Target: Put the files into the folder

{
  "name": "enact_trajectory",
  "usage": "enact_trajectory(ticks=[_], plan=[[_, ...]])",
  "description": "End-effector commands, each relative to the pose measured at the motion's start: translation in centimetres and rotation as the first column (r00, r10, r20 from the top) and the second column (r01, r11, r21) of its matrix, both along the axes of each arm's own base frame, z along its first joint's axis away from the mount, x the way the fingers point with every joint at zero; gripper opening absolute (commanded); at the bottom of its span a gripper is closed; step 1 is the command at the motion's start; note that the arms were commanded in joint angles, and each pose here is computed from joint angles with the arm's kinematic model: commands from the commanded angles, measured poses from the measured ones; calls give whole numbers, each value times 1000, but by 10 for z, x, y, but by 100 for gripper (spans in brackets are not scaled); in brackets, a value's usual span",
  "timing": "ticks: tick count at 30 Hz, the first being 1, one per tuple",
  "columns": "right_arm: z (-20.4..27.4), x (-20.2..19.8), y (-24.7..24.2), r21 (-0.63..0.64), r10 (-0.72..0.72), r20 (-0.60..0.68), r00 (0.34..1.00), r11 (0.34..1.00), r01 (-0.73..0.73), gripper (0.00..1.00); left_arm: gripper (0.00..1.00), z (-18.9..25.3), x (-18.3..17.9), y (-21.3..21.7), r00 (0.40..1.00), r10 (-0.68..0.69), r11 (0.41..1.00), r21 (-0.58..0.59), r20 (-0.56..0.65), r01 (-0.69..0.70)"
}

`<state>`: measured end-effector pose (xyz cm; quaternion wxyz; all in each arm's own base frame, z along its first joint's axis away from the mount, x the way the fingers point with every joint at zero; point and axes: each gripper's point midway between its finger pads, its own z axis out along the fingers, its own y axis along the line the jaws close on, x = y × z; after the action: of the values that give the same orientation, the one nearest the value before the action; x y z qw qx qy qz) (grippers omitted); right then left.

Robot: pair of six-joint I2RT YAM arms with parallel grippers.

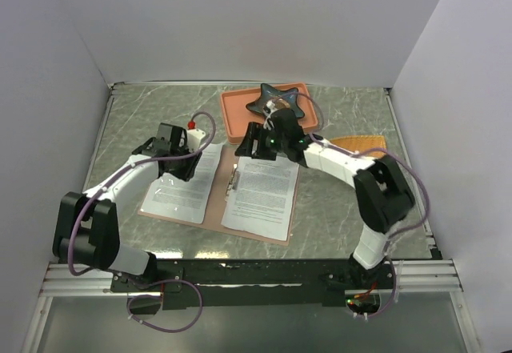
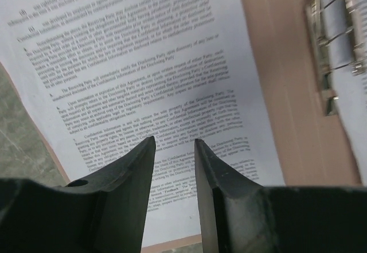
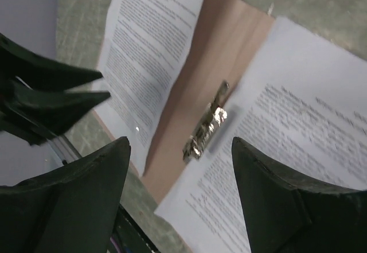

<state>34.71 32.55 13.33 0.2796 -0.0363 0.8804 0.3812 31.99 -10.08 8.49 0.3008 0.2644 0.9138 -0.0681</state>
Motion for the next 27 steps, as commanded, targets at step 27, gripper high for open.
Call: enact_trajectory(ticks=[27], plan=[[-53,57,56,201,69,-151,986,979,-38,73,20,-74,4,33,996,68,979,196,-52,-57]])
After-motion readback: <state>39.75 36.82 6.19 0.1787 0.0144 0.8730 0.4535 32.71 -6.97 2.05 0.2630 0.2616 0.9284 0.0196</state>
